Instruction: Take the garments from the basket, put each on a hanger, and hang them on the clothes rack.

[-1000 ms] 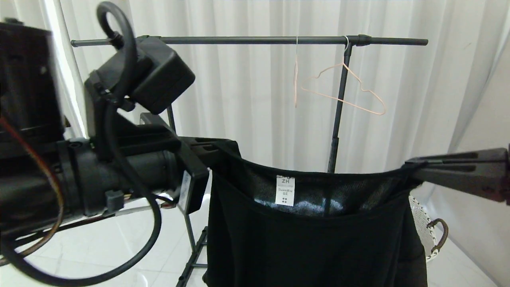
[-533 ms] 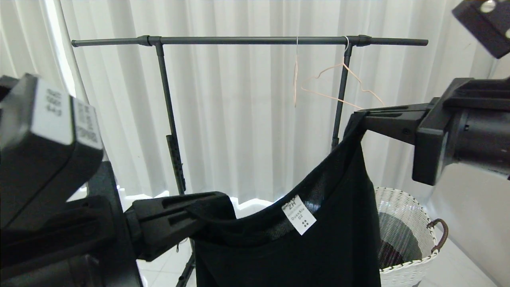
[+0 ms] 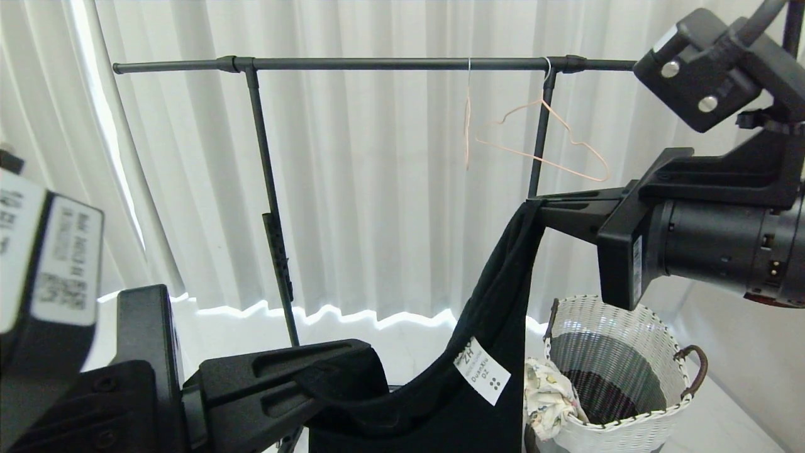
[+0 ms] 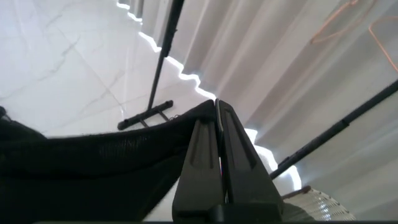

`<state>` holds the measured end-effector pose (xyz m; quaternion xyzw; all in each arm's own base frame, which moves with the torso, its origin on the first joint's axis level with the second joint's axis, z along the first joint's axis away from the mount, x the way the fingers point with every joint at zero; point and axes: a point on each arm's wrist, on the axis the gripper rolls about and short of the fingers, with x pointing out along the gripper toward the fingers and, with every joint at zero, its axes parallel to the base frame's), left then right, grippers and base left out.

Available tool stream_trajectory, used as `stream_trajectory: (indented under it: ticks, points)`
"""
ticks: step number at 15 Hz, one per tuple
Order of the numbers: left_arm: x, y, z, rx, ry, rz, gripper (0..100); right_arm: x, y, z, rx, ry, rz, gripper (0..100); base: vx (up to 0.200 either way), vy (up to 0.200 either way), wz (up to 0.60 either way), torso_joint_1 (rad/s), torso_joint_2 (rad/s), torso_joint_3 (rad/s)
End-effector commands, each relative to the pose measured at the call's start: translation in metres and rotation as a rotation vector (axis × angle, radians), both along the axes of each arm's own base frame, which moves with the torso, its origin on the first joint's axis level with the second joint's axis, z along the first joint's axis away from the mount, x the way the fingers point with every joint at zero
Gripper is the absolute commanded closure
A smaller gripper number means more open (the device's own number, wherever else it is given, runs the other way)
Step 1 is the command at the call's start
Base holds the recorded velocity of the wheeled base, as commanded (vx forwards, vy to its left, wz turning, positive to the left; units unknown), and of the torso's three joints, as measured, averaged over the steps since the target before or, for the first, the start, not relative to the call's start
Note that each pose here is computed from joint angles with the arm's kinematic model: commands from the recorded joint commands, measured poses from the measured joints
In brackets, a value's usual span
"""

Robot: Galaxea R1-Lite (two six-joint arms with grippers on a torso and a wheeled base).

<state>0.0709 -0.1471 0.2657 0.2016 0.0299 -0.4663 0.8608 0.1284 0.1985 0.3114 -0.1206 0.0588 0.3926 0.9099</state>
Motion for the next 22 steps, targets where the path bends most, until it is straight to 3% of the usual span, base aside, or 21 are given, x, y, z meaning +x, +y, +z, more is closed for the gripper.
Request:
stream_trajectory:
  ticks: [1, 5, 8, 14, 22]
  points:
    - [0.003, 0.001, 0.000, -0.001, 0.000, 0.021, 100, -0.006, -0.010, 0.000, 0.004, -0.006, -0.011, 100, 0.000, 0.000, 0.00, 0.000, 0.00, 0.000]
    - [0.024, 0.009, 0.009, -0.024, -0.012, 0.156, 100, -0.022, -0.037, -0.003, 0.011, -0.021, -0.046, 100, 0.000, 0.000, 0.00, 0.000, 0.00, 0.000]
    - [0.032, 0.011, 0.011, -0.055, 0.020, 0.209, 100, -0.029, -0.044, -0.004, -0.007, -0.012, -0.035, 100, 0.000, 0.000, 0.00, 0.000, 0.00, 0.000]
    - [0.057, -0.011, 0.028, -0.080, 0.024, 0.250, 100, -0.049, -0.069, -0.007, -0.087, 0.046, -0.005, 100, 0.000, 0.000, 0.00, 0.000, 0.00, 0.000]
    - [0.066, -0.006, 0.029, -0.076, 0.016, 0.295, 100, -0.051, -0.073, -0.009, -0.103, 0.053, -0.008, 100, 0.000, 0.000, 0.00, 0.000, 0.00, 0.000]
